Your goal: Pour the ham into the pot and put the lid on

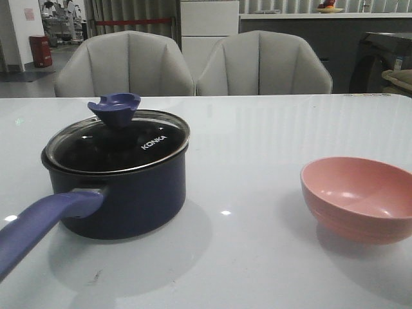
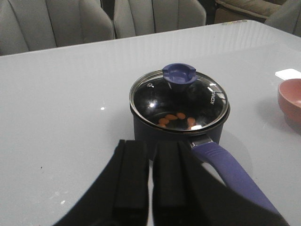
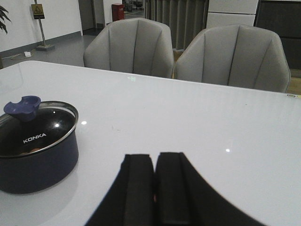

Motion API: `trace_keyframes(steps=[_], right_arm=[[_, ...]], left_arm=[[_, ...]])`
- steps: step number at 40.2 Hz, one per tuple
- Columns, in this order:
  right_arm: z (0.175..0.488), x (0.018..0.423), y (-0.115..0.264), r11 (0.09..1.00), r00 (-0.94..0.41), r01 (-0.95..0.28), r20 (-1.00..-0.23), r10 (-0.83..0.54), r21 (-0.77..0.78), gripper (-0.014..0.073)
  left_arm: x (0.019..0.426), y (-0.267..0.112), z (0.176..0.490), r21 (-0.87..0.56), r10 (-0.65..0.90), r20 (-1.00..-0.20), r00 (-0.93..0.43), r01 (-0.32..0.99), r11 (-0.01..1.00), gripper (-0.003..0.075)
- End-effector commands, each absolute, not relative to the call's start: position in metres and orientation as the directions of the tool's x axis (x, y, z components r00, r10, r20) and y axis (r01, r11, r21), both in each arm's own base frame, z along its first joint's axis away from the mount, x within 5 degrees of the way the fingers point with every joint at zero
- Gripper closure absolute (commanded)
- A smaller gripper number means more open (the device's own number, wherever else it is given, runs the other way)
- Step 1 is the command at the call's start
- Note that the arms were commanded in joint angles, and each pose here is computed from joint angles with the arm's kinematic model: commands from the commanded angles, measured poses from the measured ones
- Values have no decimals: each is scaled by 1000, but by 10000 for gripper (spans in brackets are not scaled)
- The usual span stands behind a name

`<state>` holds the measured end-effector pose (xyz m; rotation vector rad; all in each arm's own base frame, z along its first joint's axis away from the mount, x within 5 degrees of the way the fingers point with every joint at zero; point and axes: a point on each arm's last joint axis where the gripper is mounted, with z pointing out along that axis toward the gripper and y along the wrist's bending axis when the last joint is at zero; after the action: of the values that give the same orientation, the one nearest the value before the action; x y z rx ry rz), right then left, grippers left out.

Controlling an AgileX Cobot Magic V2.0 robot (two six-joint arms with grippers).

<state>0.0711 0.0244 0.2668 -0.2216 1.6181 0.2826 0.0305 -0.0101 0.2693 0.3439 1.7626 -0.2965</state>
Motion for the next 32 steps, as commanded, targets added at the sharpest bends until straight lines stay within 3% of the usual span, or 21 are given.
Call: trace_keyframes(steps=[1,23,32], right_arm=[[282,72,22,956,23,-290,-998,57,48,456],[282,72,22,956,23,-290,-998,57,48,456],[282,72,22,956,23,-290,-998,57,48,456]], left_arm=[[31,-11,285,-20,24,-994,-108,393,919,599],[35,-12,282,-13,15,-997,-72,379,925,599],[49,-9,258,-10,-11,-1000,1,198,980,599]])
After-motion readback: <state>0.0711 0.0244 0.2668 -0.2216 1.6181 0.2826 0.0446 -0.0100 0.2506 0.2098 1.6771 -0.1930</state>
